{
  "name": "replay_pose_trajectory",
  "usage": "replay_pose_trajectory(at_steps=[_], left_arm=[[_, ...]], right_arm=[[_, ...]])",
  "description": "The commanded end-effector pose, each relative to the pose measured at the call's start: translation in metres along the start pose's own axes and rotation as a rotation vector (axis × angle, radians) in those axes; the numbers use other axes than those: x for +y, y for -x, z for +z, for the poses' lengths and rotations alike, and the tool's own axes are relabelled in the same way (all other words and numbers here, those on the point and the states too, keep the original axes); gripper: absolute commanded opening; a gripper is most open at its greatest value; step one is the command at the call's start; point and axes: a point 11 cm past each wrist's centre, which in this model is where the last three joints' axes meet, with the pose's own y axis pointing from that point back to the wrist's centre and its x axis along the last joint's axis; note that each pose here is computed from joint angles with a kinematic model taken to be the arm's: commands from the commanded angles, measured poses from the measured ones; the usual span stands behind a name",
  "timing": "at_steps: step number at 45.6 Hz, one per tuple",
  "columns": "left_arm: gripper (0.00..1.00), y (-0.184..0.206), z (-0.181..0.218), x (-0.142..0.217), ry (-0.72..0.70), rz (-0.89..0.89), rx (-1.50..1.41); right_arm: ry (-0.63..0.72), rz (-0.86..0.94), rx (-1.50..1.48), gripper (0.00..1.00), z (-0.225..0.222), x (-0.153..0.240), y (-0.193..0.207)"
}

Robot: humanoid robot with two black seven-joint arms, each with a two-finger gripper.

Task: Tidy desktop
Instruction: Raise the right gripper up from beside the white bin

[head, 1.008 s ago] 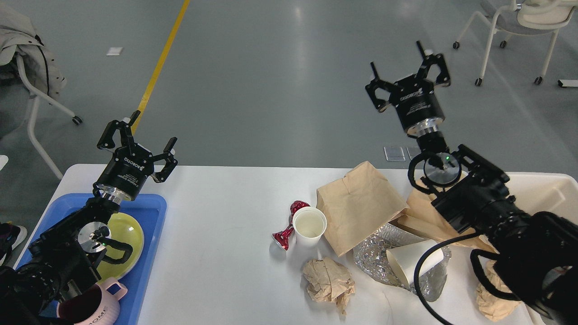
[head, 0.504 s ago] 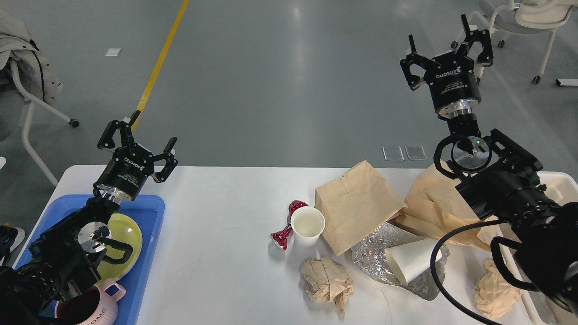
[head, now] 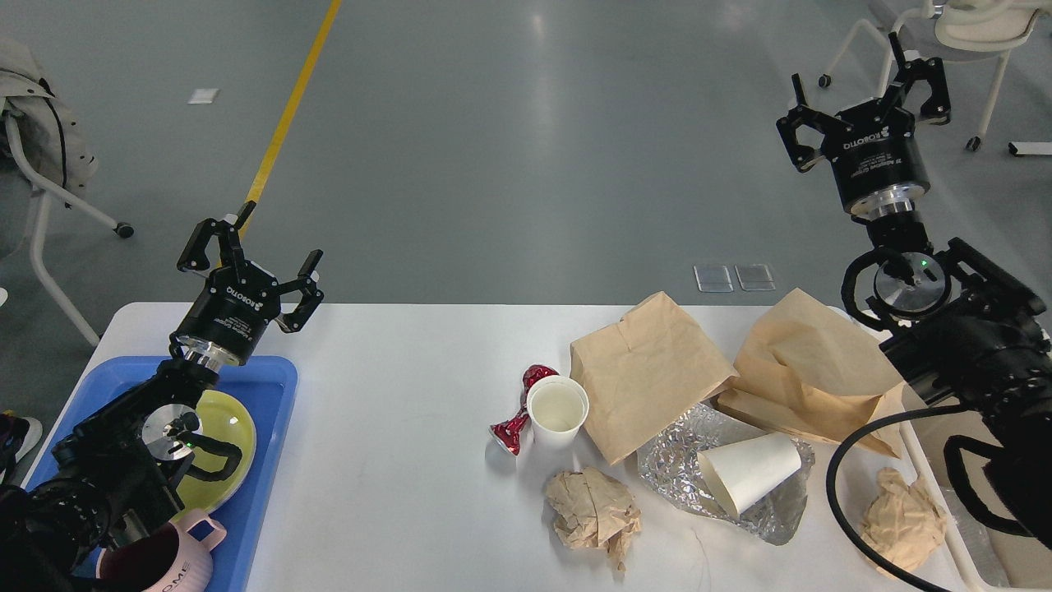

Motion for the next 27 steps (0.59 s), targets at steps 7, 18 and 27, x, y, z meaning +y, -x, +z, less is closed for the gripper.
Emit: replay_pose_trajectory(at_steps=[7,18,27], left_arm=[[1.00,0.000,0.000,0.000,-0.001,0.000,0.000],[1.00,0.000,0.000,0.000,0.001,0.000,0.000],[1.00,0.000,0.000,0.000,0.001,0.000,0.000]], right_arm=[[0.013,-0.005,0.013,1.00,-0.002,0.002,-0.001],[0.504,-0.264,0.603,1.00,0.035,-0.052,0.075],[1.083,-0.720,1.506,1.00,0.059,-0.078,0.179]])
